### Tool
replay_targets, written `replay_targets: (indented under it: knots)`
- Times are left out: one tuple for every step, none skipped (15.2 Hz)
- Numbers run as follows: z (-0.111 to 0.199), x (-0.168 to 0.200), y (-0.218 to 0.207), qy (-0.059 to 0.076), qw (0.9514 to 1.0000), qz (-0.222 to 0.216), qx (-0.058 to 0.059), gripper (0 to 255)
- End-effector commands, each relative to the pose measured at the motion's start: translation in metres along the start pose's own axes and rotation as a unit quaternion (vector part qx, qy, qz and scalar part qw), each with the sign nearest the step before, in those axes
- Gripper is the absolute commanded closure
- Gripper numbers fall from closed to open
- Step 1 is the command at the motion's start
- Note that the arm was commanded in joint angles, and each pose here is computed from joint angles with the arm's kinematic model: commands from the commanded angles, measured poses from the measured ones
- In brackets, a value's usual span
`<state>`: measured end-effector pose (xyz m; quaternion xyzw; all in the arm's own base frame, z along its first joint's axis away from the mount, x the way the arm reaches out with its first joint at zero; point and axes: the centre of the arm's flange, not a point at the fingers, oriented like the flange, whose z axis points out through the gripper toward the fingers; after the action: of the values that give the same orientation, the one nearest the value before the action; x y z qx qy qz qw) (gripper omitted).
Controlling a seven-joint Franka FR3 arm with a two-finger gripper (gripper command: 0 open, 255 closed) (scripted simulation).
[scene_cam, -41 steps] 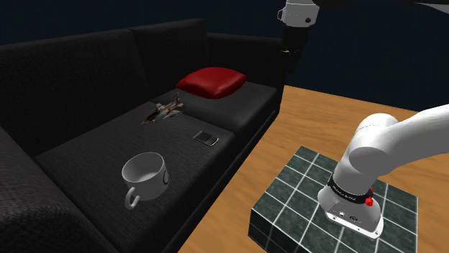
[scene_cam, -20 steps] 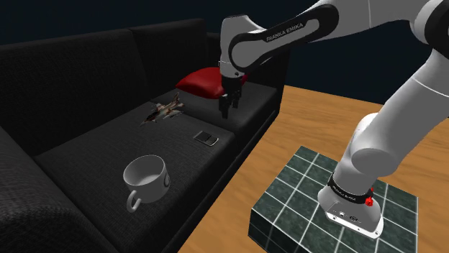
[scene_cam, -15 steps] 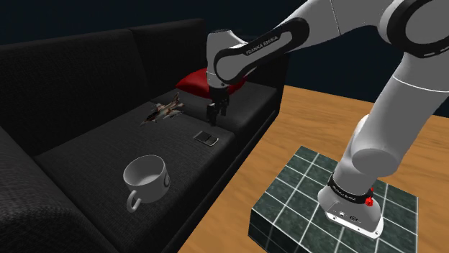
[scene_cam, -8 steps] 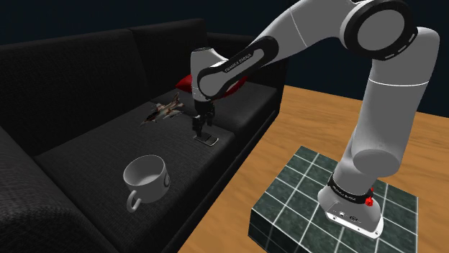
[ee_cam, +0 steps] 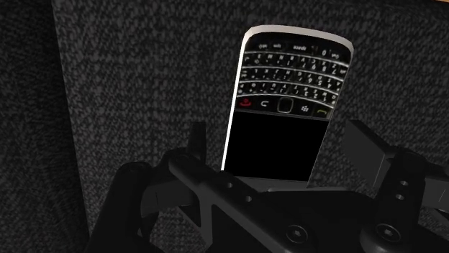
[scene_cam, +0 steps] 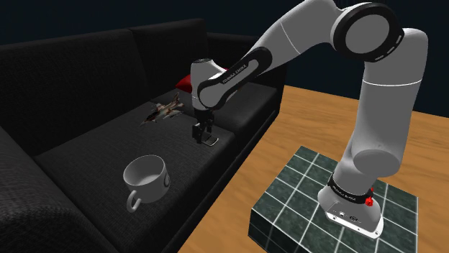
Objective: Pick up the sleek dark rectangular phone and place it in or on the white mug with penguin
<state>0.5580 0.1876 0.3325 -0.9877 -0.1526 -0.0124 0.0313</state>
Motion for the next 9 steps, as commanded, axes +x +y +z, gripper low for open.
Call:
replay_targets:
  knots:
    - [0.0015, 0.0000, -0.0002, 0.000, 1.0000, 0.000, 0.000, 0]
    - [0.0015, 0.0000, -0.0002, 0.000, 1.0000, 0.000, 0.000, 0]
    - [0.0015, 0.0000, -0.0002, 0.000, 1.0000, 0.000, 0.000, 0]
    - [0.0015, 0.0000, -0.0002, 0.000, 1.0000, 0.000, 0.000, 0]
    - [0.0015, 0.0000, -0.0002, 0.000, 1.0000, 0.000, 0.000, 0]
    - [0.0014, 0.0000, -0.0002, 0.000, 1.0000, 0.000, 0.000, 0]
    - [0.0014, 0.0000, -0.0002, 0.000, 1.0000, 0.000, 0.000, 255]
    - [0.0014, 0.0000, -0.0002, 0.000, 1.0000, 0.000, 0.000, 255]
    - [0.0016, -0.0001, -0.0002, 0.000, 1.0000, 0.000, 0.000, 255]
